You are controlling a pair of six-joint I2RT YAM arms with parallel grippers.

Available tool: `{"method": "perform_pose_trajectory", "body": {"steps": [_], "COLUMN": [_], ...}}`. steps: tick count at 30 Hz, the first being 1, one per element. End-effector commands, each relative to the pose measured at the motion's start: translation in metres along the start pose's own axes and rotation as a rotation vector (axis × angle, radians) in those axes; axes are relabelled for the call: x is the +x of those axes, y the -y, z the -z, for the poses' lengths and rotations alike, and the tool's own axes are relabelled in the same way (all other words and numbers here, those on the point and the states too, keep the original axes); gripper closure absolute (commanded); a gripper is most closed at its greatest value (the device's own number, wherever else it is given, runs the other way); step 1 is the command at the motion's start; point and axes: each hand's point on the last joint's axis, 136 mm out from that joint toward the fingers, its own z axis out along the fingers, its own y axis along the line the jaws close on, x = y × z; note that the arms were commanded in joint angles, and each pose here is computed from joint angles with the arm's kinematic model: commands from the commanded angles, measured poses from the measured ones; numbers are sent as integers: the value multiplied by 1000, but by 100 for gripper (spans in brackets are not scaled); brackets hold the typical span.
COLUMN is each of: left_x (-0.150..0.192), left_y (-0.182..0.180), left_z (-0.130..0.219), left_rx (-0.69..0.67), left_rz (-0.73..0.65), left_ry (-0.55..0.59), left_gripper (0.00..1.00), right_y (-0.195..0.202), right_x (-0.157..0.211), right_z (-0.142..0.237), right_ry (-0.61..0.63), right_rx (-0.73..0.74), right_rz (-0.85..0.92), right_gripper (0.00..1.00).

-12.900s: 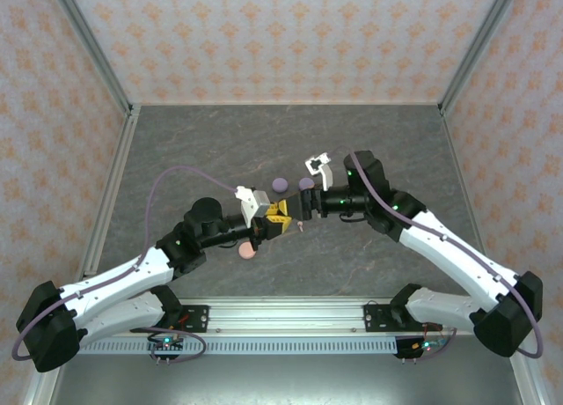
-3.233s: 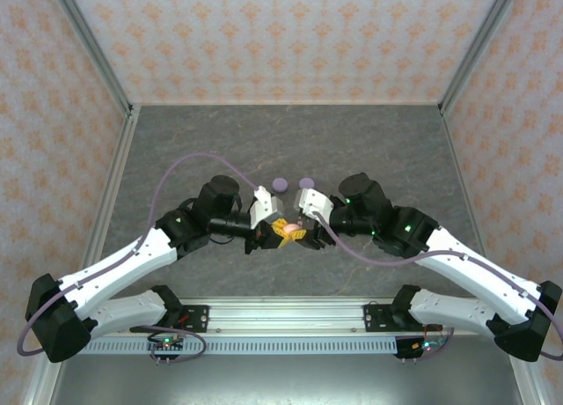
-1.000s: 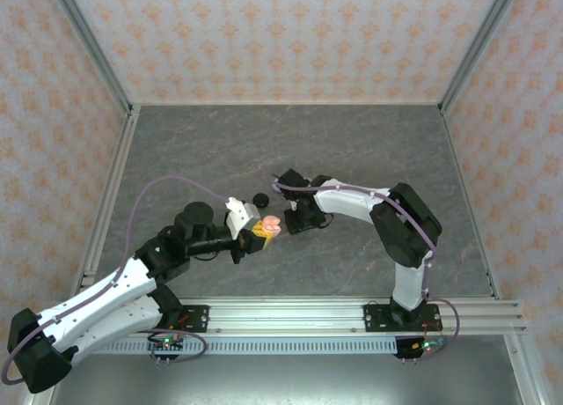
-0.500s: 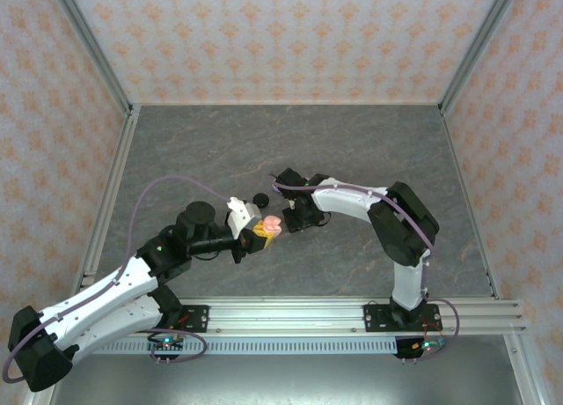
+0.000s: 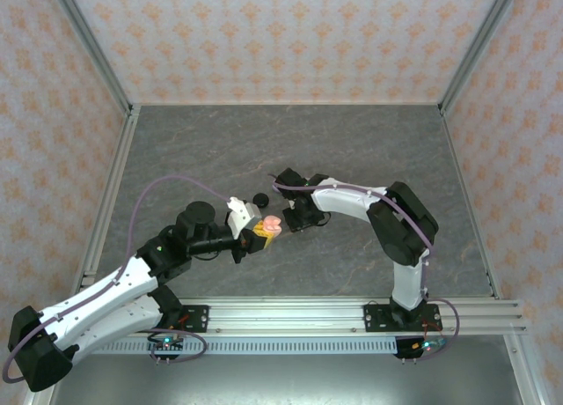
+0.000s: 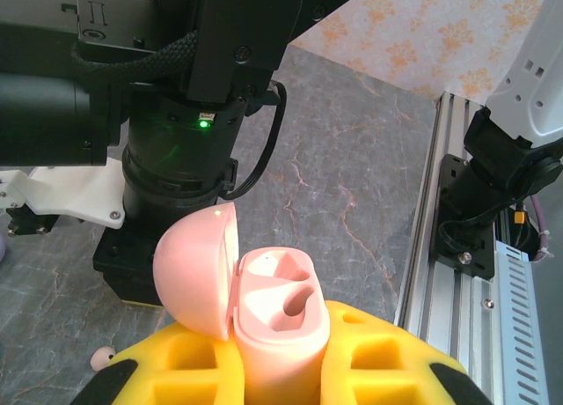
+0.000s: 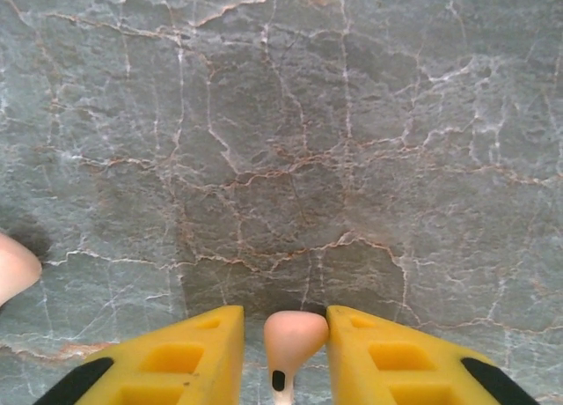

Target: Insert the wireless bluetooth earbuds into the charging case

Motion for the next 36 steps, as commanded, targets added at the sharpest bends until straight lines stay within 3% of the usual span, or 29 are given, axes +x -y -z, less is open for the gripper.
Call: {"method": "perform_pose_trajectory", "body": {"steps": [1, 7, 14, 23, 28, 36], "left_x": [-12, -12, -29, -49, -55, -58], "left_y": [1, -7, -15, -29, -29, -27], "left_z": [1, 1, 5, 10, 6, 5], "left_rx": [-4, -45, -102, -187, -179, -169], "left_rz": [-13, -6, -28, -63, -66, -69], "left_ry": [44, 52, 146, 250, 266, 266], "left_gripper": [100, 100, 100, 100, 100, 100], "right_y": [-1, -4, -10, -18, -42, -69], "right_x": [6, -9, -33, -20, -15, -22], "right_z": [-12, 22, 130, 253, 278, 279], "right_ry": [-30, 82, 382, 694, 762, 773], "right_rx": [-5, -31, -159, -406, -473, -487], "right_rz": [-5, -25, -111, -208, -179, -128], "right_gripper": [73, 75, 77, 77, 78, 78]}}
